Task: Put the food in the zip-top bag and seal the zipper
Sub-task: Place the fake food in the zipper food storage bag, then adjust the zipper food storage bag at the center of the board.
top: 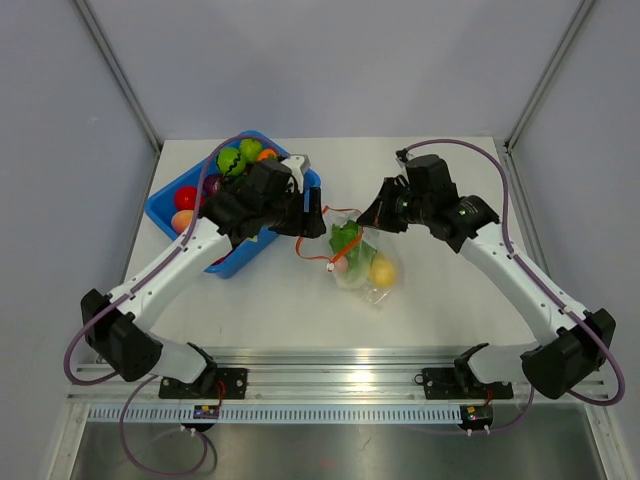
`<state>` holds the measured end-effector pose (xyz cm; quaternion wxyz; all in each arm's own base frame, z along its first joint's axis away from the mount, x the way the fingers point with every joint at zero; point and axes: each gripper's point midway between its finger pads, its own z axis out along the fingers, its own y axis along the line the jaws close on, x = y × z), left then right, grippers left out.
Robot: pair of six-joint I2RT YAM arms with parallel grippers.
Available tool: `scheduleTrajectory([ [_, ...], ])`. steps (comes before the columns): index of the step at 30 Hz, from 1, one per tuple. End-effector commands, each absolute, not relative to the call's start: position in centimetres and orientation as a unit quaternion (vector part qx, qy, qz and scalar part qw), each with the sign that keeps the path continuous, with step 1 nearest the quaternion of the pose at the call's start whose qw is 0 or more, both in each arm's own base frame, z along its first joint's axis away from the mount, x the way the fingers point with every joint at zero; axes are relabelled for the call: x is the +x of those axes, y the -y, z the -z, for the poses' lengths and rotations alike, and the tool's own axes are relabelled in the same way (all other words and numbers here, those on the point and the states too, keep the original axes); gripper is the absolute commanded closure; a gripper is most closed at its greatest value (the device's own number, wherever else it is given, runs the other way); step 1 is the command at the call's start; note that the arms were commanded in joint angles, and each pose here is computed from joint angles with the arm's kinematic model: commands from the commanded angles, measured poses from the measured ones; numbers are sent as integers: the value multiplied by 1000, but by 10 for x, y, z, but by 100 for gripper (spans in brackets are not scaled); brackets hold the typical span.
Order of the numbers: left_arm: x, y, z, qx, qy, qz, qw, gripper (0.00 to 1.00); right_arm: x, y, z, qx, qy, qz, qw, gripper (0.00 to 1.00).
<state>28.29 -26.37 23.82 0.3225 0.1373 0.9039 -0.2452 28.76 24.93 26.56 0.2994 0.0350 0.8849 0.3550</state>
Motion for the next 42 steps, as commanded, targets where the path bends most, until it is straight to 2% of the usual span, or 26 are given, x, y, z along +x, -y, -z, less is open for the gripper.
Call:
scheduleTrajectory([
  [1, 292, 246, -220, 97, -912, 217, 335, 25, 284, -250, -287, 32, -867, -374, 328, 100],
  [4, 294, 246, -200, 88, -920, 205, 322, 24, 283, -250, -287, 32, -867, -374, 327, 100],
  [5, 293, 245, -187, 86, -926, 198, 308, 28, 282, -249, -287, 32, -868, -374, 326, 100],
  [11, 295, 245, -161, 82, -934, 186, 294, 39, 278, -243, -288, 36, -868, -369, 331, 100],
  [12, 295, 246, -159, 83, -934, 187, 291, 43, 278, -243, -288, 37, -868, -368, 332, 100],
  [13, 294, 247, -157, 84, -935, 188, 288, 48, 278, -242, -289, 37, -867, -367, 334, 100],
  [14, 294, 248, -157, 85, -935, 191, 286, 58, 278, -242, -288, 37, -867, -367, 334, 100],
  [15, 293, 251, -160, 89, -934, 197, 284, 80, 278, -241, -287, 38, -869, -363, 334, 100],
  [16, 292, 253, -165, 93, -932, 203, 284, 95, 278, -239, -284, 37, -871, -358, 334, 100],
  [17, 292, 256, -172, 96, -930, 209, 287, 100, 279, -240, -282, 36, -873, -354, 334, 100],
  [23, 275, 279, -263, 138, -884, 278, 350, 100, 297, -228, -247, 45, -897, -287, 332, 100],
  [26, 262, 296, -282, 163, -869, 316, 344, 100, 300, -234, -247, 39, -901, -289, 321, 100],
  [30, 256, 298, -290, 165, -862, 328, 350, 100, 296, -236, -282, 31, -882, -317, 348, 100],
  [35, 262, 299, -266, 158, -874, 312, 338, 100, 292, -226, -290, 34, -877, -309, 367, 100],
  [38, 274, 296, -234, 147, -892, 274, 328, 100, 291, -221, -257, 42, -894, -283, 345, 100],
  [42, 279, 299, -188, 149, -919, 236, 278, 100, 288, -211, -219, 55, -917, -240, 313, 100],
])
